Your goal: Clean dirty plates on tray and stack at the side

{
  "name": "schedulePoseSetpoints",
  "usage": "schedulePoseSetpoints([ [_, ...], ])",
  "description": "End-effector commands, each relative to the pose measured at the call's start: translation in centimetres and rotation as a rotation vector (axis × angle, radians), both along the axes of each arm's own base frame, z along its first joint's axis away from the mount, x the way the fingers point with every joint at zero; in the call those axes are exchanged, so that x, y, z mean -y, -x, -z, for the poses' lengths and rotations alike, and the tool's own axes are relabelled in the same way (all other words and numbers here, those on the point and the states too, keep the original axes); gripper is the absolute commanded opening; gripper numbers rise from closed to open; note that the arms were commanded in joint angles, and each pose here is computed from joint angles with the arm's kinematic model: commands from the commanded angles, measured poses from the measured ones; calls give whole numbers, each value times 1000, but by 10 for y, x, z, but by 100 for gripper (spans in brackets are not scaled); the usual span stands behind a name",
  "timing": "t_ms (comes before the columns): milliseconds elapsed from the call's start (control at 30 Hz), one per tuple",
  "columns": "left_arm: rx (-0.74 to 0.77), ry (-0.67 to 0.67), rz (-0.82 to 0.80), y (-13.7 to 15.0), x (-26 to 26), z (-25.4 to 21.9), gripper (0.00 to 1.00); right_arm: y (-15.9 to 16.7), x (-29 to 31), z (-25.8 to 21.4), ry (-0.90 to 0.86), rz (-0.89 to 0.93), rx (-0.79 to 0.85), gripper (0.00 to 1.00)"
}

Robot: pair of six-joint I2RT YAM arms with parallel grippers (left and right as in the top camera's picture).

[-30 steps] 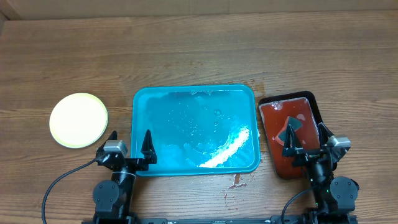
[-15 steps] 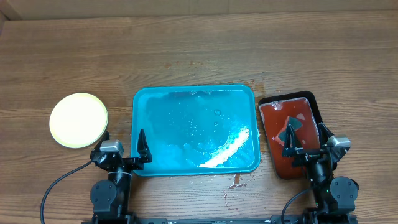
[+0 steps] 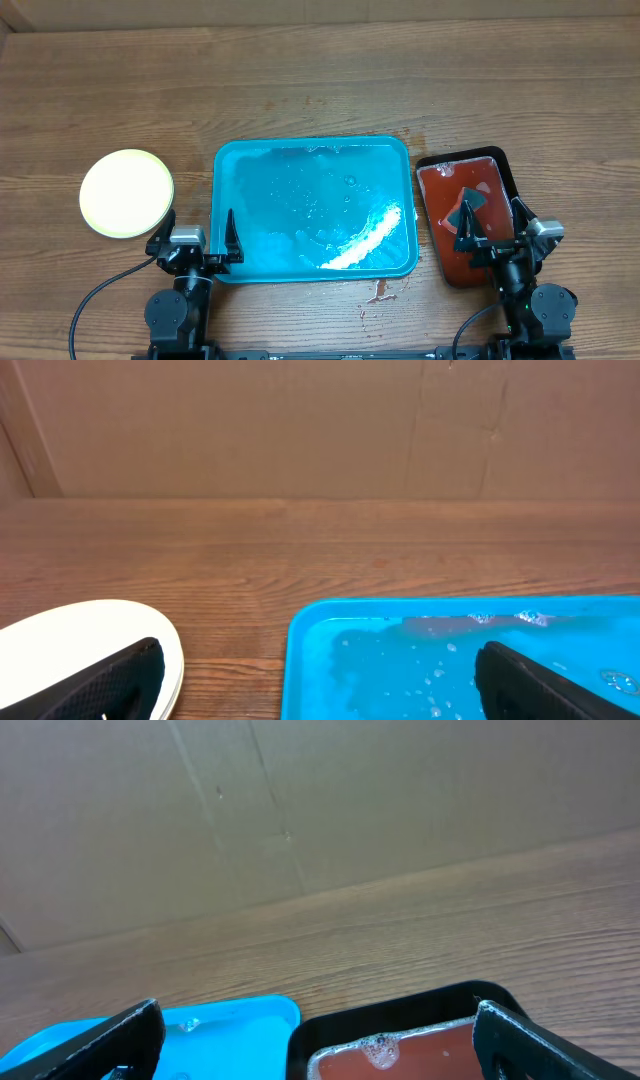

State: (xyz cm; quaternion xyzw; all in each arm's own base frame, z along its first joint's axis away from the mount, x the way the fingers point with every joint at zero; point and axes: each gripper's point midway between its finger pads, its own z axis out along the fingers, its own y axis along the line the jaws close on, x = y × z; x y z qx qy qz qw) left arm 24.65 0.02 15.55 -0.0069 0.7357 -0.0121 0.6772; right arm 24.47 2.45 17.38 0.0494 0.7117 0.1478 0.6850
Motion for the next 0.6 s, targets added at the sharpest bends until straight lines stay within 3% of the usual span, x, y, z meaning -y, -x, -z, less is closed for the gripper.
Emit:
schedulePoseSetpoints([
  [0, -1, -35, 16, 0, 2, 1, 99, 0, 1, 2, -5, 5, 3, 100],
  [567, -8, -35, 12, 0, 1, 3, 100, 0, 1, 2, -5, 5, 3, 100],
])
